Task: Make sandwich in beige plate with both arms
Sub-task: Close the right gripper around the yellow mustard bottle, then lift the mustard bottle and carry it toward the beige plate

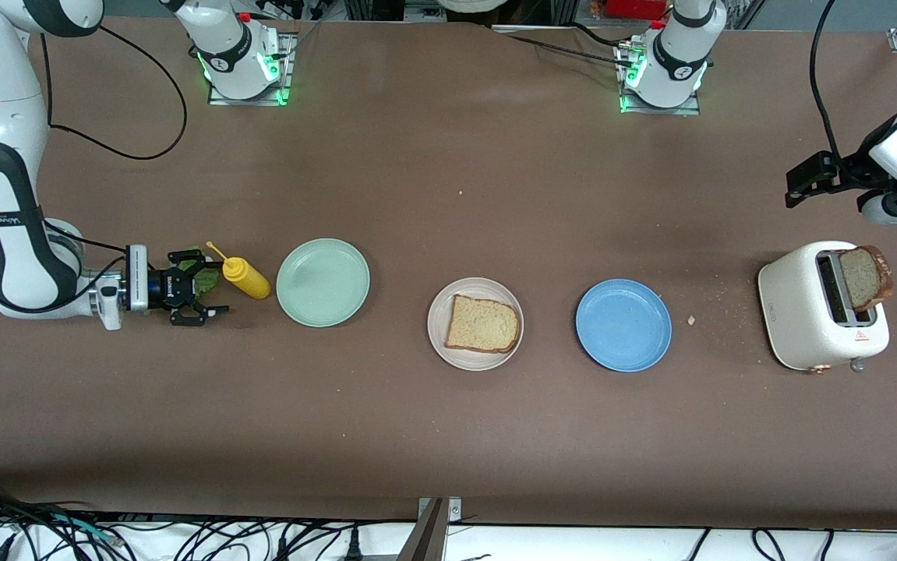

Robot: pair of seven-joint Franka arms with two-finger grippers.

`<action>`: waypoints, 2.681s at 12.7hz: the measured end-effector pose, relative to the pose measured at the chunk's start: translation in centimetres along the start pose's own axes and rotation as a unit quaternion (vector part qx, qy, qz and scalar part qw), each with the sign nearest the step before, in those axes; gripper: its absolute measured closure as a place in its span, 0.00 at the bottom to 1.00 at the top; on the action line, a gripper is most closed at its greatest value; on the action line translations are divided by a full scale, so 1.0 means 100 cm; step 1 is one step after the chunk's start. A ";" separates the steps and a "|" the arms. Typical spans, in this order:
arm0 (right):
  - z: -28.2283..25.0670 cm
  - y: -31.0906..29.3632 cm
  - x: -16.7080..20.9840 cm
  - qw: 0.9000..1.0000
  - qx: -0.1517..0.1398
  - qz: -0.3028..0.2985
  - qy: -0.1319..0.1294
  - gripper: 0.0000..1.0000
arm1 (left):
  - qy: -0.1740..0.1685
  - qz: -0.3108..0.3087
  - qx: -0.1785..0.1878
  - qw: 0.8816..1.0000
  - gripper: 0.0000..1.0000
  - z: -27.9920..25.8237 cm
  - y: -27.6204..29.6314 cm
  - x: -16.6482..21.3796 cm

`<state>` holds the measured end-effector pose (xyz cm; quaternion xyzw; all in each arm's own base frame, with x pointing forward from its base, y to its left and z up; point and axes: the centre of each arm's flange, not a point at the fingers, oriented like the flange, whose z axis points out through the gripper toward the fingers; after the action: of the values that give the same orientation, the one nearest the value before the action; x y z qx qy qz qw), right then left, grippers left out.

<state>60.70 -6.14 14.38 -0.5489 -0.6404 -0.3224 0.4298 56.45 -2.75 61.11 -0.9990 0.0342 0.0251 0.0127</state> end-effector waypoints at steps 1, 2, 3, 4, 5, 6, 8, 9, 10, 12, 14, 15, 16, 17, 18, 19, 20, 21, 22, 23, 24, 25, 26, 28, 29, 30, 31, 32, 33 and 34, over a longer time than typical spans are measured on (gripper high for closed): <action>0.002 0.000 0.000 1.000 0.000 -0.001 0.003 0.00 | 0.003 0.001 -0.001 1.000 0.00 -0.003 0.002 -0.001; 0.005 0.000 -0.001 1.000 -0.002 -0.001 0.007 0.00 | 0.005 0.000 -0.001 1.000 0.00 -0.007 0.001 -0.001; 0.008 0.000 -0.002 1.000 -0.004 -0.003 0.012 0.00 | 0.006 -0.002 -0.001 1.000 0.00 -0.008 -0.002 -0.002; 0.013 0.002 -0.001 1.000 -0.004 -0.004 0.017 0.00 | 0.003 -0.003 -0.001 1.000 0.00 -0.006 -0.006 -0.001; 0.019 0.003 -0.001 1.000 -0.002 -0.005 0.020 0.00 | 0.000 0.000 -0.002 1.000 0.00 -0.003 -0.006 0.001; 0.024 0.003 -0.001 1.000 -0.001 -0.006 0.023 0.00 | 0.000 0.002 -0.002 1.000 0.00 0.000 -0.004 0.003; 0.034 0.004 -0.002 1.000 0.000 -0.004 0.031 0.00 | 0.001 -0.004 -0.010 1.000 0.00 0.005 -0.010 0.007; 0.037 0.003 -0.003 0.999 0.001 -0.003 0.034 0.00 | 0.006 -0.008 -0.015 1.000 0.00 0.006 -0.015 0.010; 0.040 0.002 -0.005 0.999 0.002 -0.002 0.036 0.00 | 0.007 -0.010 -0.019 1.000 0.00 0.007 -0.018 0.012; 0.043 0.000 -0.008 0.999 0.003 0.002 0.038 0.00 | 0.006 -0.007 -0.020 1.000 0.00 0.010 -0.014 0.013; 0.044 0.000 -0.008 0.999 0.003 0.002 0.038 0.05 | -0.002 -0.002 -0.021 1.000 0.00 0.016 -0.009 0.016; 0.044 0.000 -0.008 0.999 0.003 0.003 0.038 0.15 | -0.003 0.000 -0.021 1.000 0.00 0.018 -0.007 0.017; 0.044 0.000 -0.008 0.999 0.003 0.003 0.038 0.29 | -0.003 0.000 -0.021 1.000 0.00 0.018 -0.006 0.017; 0.044 0.000 -0.008 0.999 0.004 0.006 0.039 0.42 | -0.002 -0.002 -0.022 1.000 0.00 0.018 -0.008 0.017; 0.045 0.000 -0.008 0.999 0.004 0.009 0.039 0.51 | -0.002 -0.004 -0.025 1.000 0.00 0.018 -0.010 0.017; 0.046 0.000 -0.007 0.999 0.005 0.011 0.039 0.59 | -0.003 -0.004 -0.025 1.000 0.00 0.019 -0.010 0.017; 0.046 0.000 -0.007 0.999 0.005 0.013 0.038 0.59 | -0.004 -0.004 -0.026 1.000 0.00 0.020 -0.010 0.018; 0.046 0.001 -0.007 0.999 0.004 0.019 0.038 0.64 | -0.005 -0.004 -0.027 1.000 0.00 0.021 -0.010 0.019; 0.046 0.001 -0.006 0.999 0.004 0.027 0.037 0.64 | -0.006 -0.004 -0.027 1.000 0.00 0.022 -0.010 0.019; 0.045 0.002 -0.006 0.999 0.003 0.035 0.036 0.69 | -0.006 -0.004 -0.027 1.000 0.00 0.023 -0.010 0.020; 0.043 0.004 -0.005 0.998 0.002 0.046 0.034 0.69 | -0.008 -0.004 -0.027 1.000 0.00 0.025 -0.010 0.021; 0.042 0.006 -0.003 0.998 0.001 0.058 0.033 0.72 | -0.010 -0.004 -0.027 1.000 0.00 0.027 -0.010 0.021; 0.038 0.010 0.001 0.997 -0.001 0.069 0.031 0.72 | -0.011 -0.005 -0.028 1.000 0.00 0.028 -0.011 0.022; 0.031 0.022 0.021 0.995 -0.003 0.096 0.021 0.73 | -0.011 -0.007 -0.028 1.000 0.00 0.029 -0.014 0.023; 0.029 0.027 0.034 0.994 -0.002 0.113 0.014 0.73 | -0.011 -0.007 -0.028 1.000 0.00 0.029 -0.014 0.023; 0.025 0.032 0.048 0.991 0.000 0.131 0.001 0.73 | -0.011 -0.007 -0.028 1.000 0.00 0.029 -0.014 0.023; 0.021 0.037 0.064 0.989 0.001 0.148 -0.016 0.73 | -0.011 -0.007 -0.028 1.000 0.00 0.029 -0.014 0.023; 0.016 0.041 0.080 0.985 0.003 0.167 -0.035 0.74 | -0.010 -0.006 -0.028 1.000 0.00 0.030 -0.013 0.023; 0.013 0.046 0.096 0.981 0.004 0.185 -0.053 0.74 | -0.010 -0.004 -0.027 1.000 0.00 0.030 -0.010 0.024; 0.010 0.050 0.111 0.977 0.003 0.202 -0.072 0.75 | -0.010 -0.001 -0.027 1.000 0.00 0.030 -0.008 0.024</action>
<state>65.10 0.41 23.70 -0.6877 -0.5465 -0.1863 0.4402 58.75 -2.08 58.04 -0.9988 0.0319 0.0357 -0.0143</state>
